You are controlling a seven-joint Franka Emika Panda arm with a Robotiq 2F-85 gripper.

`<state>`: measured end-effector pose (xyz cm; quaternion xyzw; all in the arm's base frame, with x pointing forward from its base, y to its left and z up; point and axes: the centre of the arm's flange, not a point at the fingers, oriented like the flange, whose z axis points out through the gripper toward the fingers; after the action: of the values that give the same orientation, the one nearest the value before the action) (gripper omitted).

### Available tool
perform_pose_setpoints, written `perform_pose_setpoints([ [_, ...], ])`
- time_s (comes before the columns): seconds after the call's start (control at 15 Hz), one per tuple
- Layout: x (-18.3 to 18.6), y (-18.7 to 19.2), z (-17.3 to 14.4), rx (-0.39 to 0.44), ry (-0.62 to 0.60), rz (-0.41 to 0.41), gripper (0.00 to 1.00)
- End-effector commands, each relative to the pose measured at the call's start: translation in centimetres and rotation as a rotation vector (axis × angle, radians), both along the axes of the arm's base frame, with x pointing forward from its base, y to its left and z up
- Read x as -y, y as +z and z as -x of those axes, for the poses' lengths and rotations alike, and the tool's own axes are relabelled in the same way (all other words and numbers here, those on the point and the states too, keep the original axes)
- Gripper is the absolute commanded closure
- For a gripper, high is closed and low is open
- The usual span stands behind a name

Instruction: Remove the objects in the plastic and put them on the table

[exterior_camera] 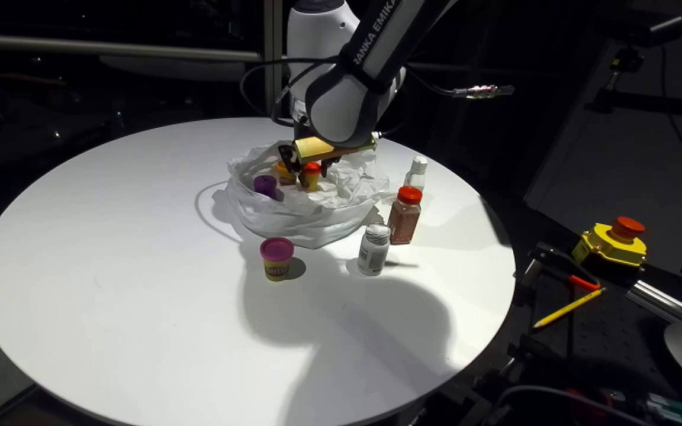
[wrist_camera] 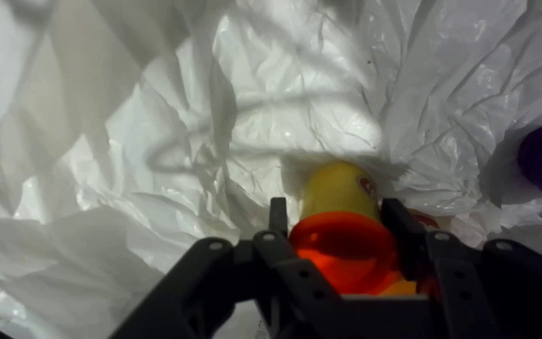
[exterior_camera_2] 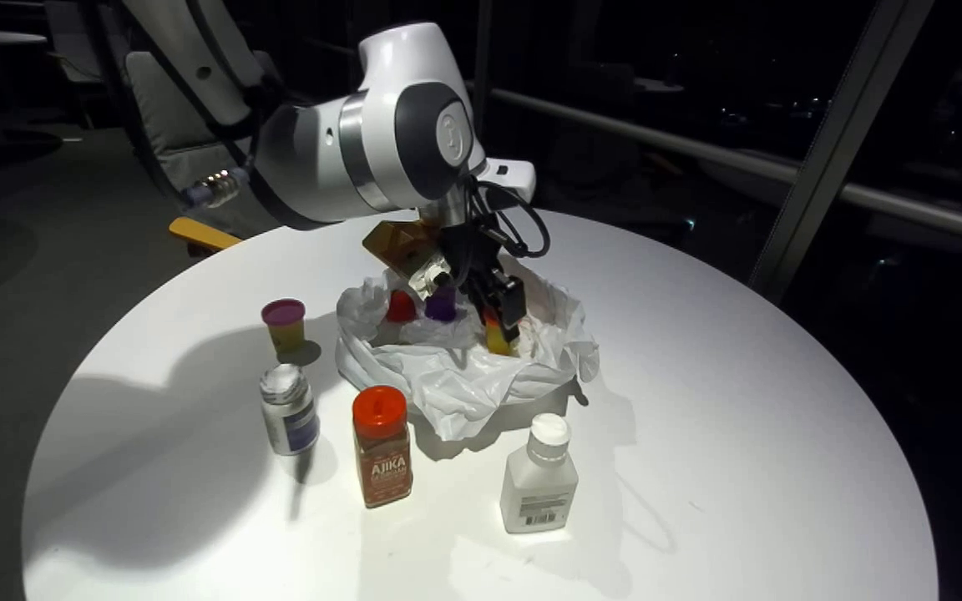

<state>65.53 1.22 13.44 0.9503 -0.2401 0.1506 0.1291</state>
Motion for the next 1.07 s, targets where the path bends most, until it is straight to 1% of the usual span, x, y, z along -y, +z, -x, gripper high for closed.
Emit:
perform_pose_setpoints([
  [0.0, -3.1, 3.7, 3.3, 0.038, -0.019, 0.082, 0.72],
  [0.13, -5.5, 6.2, 5.4, 0.066, -0.012, 0.122, 0.72],
  [0.27, -7.8, 8.4, 7.0, 0.068, 0.009, 0.141, 0.72],
  [0.33, -9.2, 9.5, 7.8, 0.057, 0.009, 0.145, 0.72],
  [0.53, -12.7, 12.3, 10.5, -0.021, 0.028, 0.129, 0.72],
  [0.67, -14.4, 12.5, 11.9, -0.073, 0.076, 0.122, 0.72],
  [0.73, -15.0, 12.0, 12.5, -0.112, 0.099, 0.119, 0.72],
  [0.93, -16.0, 9.2, 14.2, -0.17, 0.11, 0.137, 0.72],
  [1.0, -16.1, 8.1, 14.6, -0.188, 0.118, 0.132, 0.72],
])
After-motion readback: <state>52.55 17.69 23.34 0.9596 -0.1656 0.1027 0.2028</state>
